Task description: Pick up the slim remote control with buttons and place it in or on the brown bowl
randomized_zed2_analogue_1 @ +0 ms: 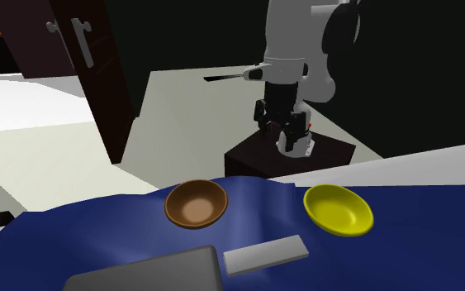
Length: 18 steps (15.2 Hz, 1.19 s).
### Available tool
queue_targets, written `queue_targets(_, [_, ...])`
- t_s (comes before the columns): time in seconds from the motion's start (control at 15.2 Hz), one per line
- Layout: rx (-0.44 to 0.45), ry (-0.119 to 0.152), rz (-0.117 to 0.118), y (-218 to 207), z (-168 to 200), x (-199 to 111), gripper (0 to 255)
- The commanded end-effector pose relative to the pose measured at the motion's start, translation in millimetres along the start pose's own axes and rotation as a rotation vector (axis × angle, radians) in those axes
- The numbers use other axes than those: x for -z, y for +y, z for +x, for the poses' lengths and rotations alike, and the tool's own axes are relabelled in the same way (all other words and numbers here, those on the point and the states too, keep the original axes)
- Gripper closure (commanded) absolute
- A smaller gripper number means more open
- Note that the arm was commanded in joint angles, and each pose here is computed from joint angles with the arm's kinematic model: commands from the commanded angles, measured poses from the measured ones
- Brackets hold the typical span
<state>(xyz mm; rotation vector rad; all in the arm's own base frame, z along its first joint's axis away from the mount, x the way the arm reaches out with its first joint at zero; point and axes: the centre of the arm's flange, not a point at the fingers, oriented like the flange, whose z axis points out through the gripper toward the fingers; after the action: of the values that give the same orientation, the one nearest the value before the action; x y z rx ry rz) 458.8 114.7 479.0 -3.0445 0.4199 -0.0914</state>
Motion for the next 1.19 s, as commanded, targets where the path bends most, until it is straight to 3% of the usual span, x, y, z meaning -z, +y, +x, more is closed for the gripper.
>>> queue_targets(0.0, [-0.022, -0.004, -0.005, -14, 14, -20, 0])
queue_targets(1.12, [-0.193, -0.05, -0.06, -124, 123, -189, 0])
